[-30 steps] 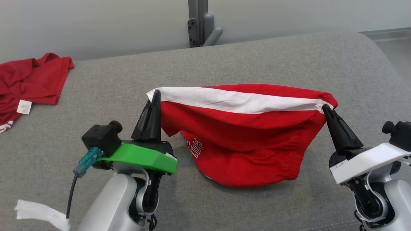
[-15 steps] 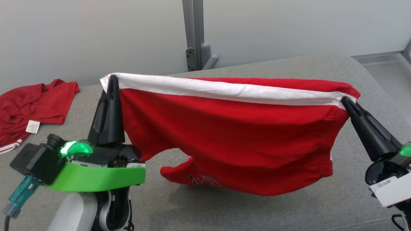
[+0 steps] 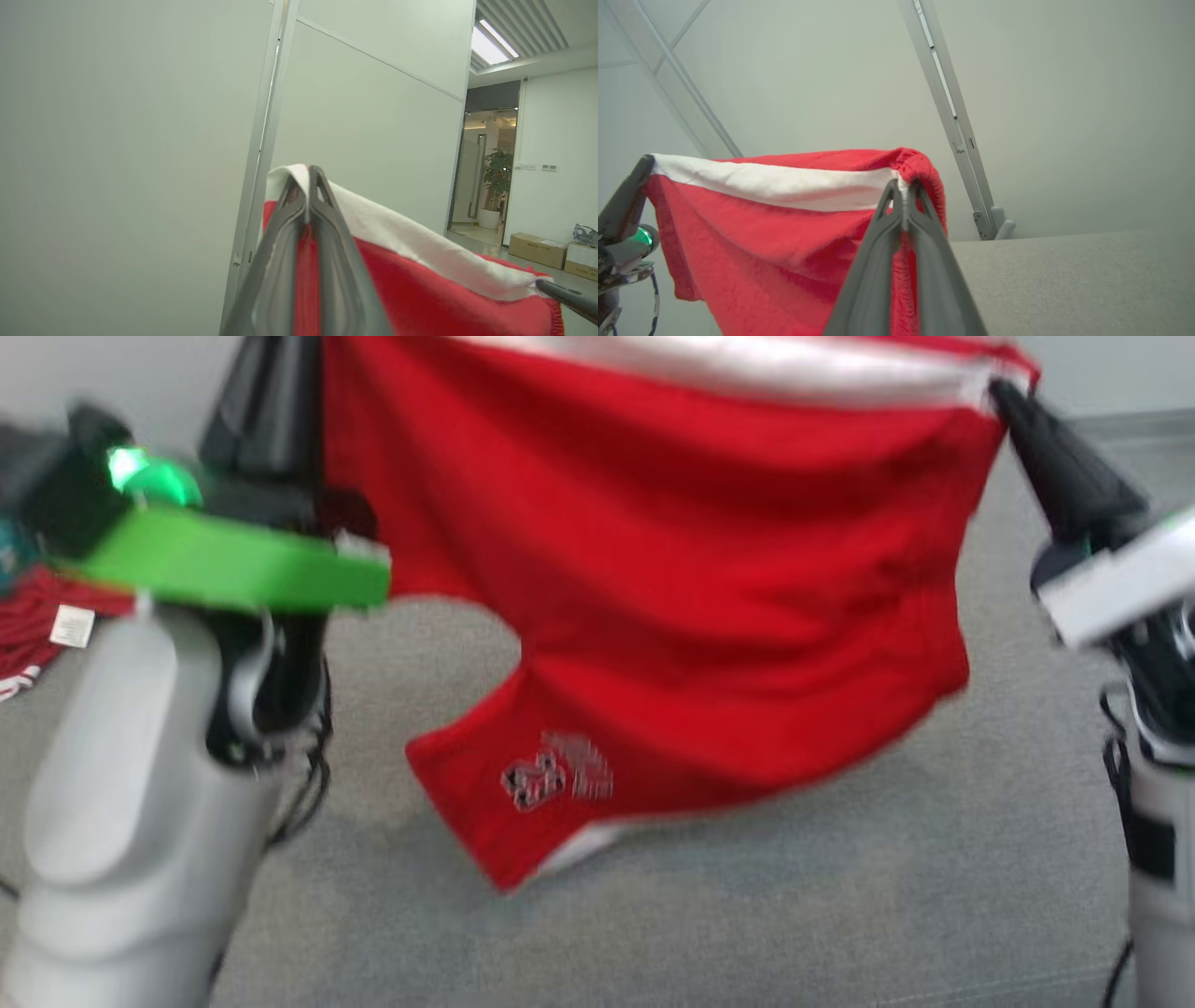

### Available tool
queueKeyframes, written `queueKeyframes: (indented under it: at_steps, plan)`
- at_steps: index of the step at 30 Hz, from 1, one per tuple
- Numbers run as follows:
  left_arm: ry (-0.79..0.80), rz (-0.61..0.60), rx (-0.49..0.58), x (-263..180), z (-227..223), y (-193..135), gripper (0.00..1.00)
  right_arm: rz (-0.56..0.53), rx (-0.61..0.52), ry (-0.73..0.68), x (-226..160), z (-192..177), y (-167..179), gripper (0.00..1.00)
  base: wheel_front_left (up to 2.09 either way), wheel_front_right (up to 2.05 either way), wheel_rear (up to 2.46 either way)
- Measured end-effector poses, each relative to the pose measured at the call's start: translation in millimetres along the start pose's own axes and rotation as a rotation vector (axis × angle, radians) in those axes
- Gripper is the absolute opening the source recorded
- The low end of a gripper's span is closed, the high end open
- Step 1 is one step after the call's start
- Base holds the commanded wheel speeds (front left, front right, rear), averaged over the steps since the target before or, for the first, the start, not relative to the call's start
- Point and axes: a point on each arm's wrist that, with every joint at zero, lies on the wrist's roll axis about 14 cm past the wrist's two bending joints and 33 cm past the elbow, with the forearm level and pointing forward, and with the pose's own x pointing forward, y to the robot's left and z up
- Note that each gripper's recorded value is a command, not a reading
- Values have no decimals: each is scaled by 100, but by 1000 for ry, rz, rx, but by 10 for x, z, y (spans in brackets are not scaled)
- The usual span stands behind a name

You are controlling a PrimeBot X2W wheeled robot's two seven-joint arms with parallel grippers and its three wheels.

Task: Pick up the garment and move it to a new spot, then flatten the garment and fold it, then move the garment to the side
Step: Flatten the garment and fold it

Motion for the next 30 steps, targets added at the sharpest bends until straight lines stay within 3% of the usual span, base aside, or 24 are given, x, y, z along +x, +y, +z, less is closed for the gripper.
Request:
queueKeyframes:
  at_steps: [7, 12, 14, 19, 20, 25, 30]
  plan:
    - [-86, 47, 105, 787, 34, 605, 0, 27, -61, -138, 1193, 246, 14, 0, 0, 0, 0]
    - [-112, 39, 150, 1113, -76, 743, 0, -43, -137, -189, 1642, 104, -299, 0, 0, 0, 0]
    - [-70, 44, 133, 1095, -338, 808, 0, -57, -190, -106, 1753, -285, -414, 0, 0, 0, 0]
    - [97, 135, 98, 670, -1174, 1209, 0, -60, -152, 129, 1766, -1483, -586, 0, 0, 0, 0]
    - [97, 135, 98, 670, -1174, 1209, 0, -60, -152, 129, 1766, -1483, -586, 0, 0, 0, 0]
    - [259, 232, 47, 17, -1893, 1482, 0, -64, -95, 271, 1501, -2357, -736, 0, 0, 0, 0]
    - [268, 303, -6, -398, -2013, 1583, 0, -35, -56, 304, 1263, -2659, -757, 0, 0, 0, 0]
